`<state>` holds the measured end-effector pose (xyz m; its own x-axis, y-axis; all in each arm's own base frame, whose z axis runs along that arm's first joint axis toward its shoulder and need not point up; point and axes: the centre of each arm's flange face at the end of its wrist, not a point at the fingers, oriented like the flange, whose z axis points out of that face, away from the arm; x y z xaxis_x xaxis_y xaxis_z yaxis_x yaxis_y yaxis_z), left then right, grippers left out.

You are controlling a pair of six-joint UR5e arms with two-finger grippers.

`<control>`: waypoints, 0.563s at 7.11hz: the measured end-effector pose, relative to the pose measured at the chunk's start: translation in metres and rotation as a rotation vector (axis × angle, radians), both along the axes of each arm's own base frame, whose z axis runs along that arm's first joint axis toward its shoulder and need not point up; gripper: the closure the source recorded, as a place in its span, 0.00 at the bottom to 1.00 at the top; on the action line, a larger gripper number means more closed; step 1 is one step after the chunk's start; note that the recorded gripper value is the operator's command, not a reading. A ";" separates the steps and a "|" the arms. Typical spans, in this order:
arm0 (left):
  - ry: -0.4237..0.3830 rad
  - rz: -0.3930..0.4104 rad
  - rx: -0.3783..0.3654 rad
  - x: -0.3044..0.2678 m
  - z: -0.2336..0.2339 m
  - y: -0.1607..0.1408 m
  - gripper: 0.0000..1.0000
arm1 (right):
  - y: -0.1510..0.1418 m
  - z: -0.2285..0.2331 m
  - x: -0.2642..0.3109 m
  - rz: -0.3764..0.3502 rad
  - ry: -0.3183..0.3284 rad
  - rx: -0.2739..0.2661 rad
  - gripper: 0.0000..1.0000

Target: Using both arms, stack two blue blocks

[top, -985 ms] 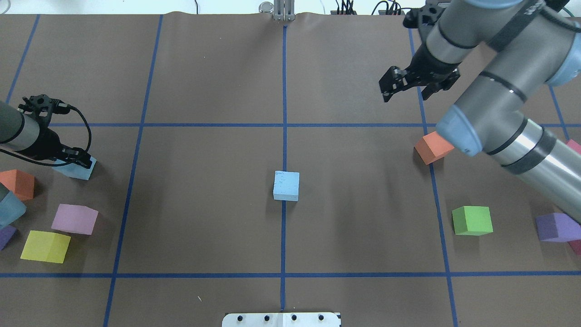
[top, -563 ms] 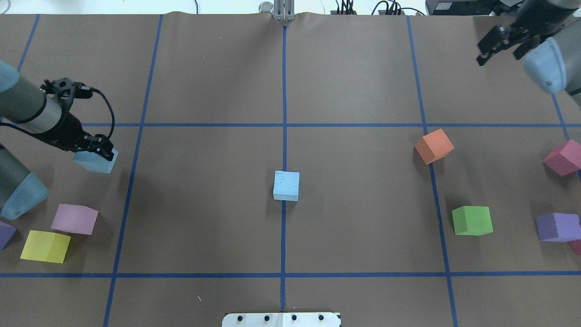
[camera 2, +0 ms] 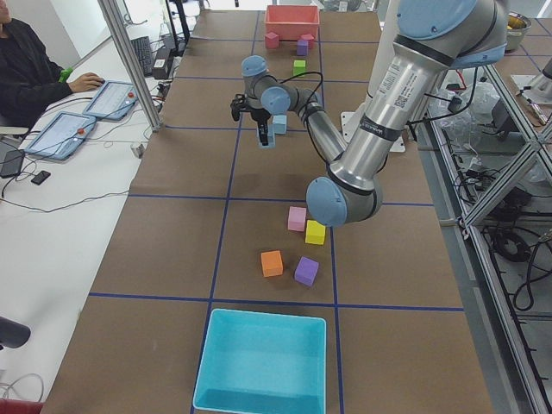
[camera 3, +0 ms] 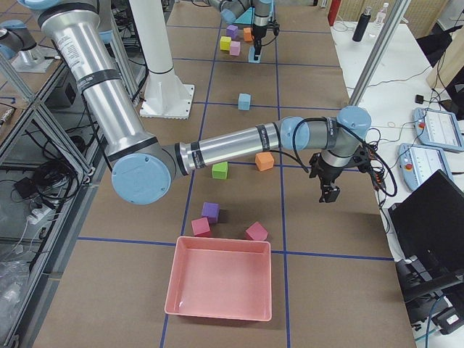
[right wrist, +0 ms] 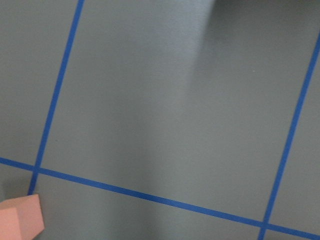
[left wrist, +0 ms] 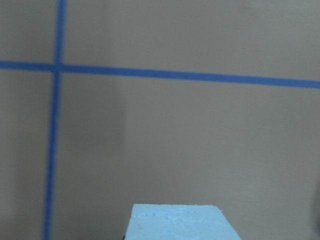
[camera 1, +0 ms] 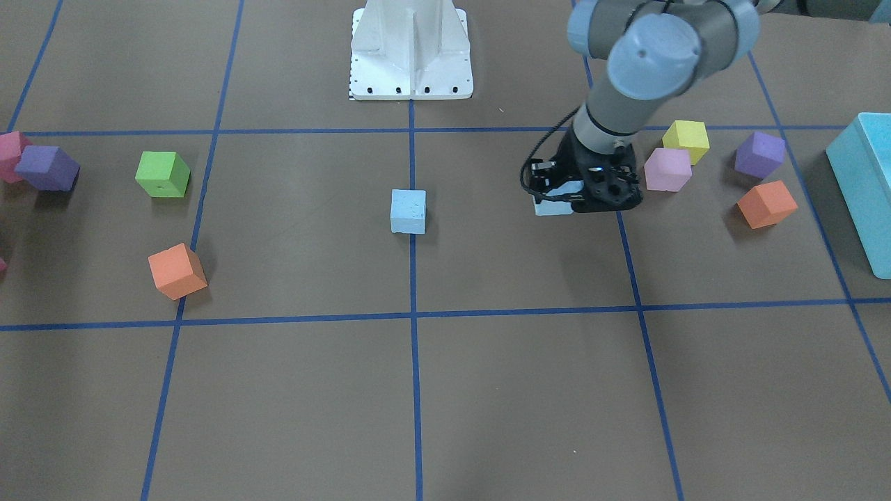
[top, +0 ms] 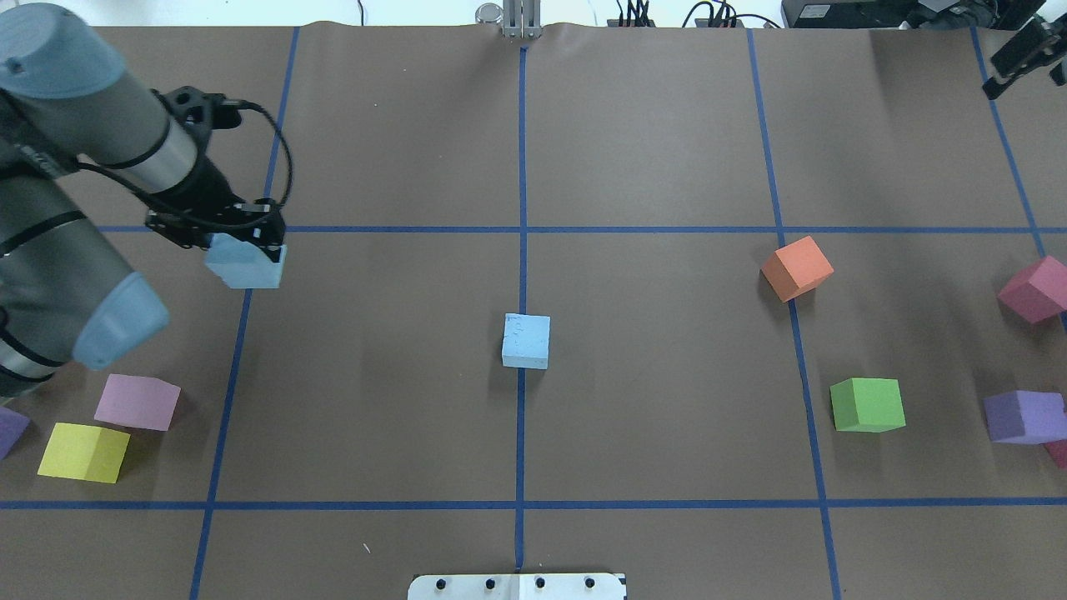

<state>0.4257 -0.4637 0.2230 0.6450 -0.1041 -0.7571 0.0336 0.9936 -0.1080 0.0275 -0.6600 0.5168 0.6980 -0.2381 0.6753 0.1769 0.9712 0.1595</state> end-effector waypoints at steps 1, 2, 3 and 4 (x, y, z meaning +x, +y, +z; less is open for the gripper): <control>0.002 -0.018 -0.015 0.032 -0.025 0.021 0.38 | 0.011 0.025 0.019 -0.012 0.005 -0.001 0.01; 0.005 -0.034 -0.026 0.059 -0.046 0.034 0.38 | 0.024 0.050 0.032 -0.026 0.009 -0.005 0.01; 0.005 -0.041 -0.031 0.080 -0.061 0.042 0.38 | 0.036 0.069 0.042 -0.038 0.009 -0.010 0.01; 0.002 -0.044 -0.033 0.099 -0.073 0.049 0.38 | 0.046 0.085 0.048 -0.044 0.009 -0.016 0.00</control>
